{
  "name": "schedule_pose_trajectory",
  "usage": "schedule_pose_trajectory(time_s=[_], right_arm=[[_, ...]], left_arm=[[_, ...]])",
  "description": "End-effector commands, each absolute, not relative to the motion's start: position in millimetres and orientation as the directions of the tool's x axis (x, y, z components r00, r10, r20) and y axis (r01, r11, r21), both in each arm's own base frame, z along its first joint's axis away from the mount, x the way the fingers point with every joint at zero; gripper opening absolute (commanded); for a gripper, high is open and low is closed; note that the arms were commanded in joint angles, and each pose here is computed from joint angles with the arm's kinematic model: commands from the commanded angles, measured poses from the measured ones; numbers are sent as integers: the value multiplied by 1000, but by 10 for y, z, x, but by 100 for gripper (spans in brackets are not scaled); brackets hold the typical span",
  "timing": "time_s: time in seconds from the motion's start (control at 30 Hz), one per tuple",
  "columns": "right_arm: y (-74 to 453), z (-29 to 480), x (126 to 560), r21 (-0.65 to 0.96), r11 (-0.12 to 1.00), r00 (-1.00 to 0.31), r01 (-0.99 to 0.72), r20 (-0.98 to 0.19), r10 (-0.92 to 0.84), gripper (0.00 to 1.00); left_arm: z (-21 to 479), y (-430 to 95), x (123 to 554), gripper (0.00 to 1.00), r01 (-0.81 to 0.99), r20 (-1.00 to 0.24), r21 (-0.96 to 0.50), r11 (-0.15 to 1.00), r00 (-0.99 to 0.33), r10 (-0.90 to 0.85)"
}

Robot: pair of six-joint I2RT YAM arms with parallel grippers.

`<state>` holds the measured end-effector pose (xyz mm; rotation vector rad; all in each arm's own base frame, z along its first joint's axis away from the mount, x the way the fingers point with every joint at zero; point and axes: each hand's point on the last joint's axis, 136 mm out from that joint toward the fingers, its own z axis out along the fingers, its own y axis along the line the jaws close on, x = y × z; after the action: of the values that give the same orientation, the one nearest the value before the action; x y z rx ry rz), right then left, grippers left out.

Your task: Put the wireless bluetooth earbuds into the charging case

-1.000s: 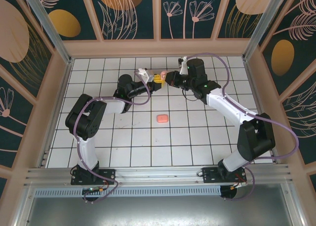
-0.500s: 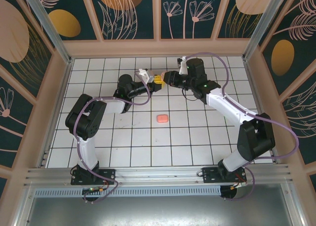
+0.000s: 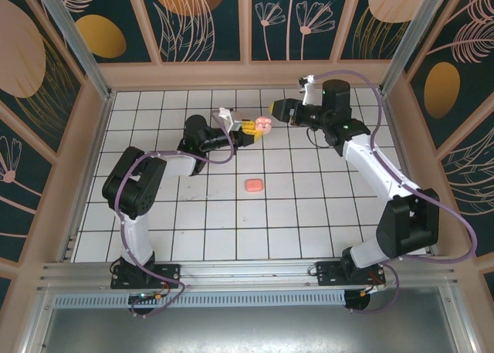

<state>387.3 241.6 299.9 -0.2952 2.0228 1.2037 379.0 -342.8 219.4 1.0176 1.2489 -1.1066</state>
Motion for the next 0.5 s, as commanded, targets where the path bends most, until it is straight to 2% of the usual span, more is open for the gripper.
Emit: schedule_pose_trajectory(time_s=[0.0,0.47], right_arm=[[2564,3104,3813,668,423,-690,-612,-713,126,53],[2724,2939,3769,711,365,-741,-601,-667,80,51]], left_arm=[[2515,-3466,3691,11,989,-991,48,141,64,-115],[2571,-3483,3685,12,989,-991,44,139,62,-122]])
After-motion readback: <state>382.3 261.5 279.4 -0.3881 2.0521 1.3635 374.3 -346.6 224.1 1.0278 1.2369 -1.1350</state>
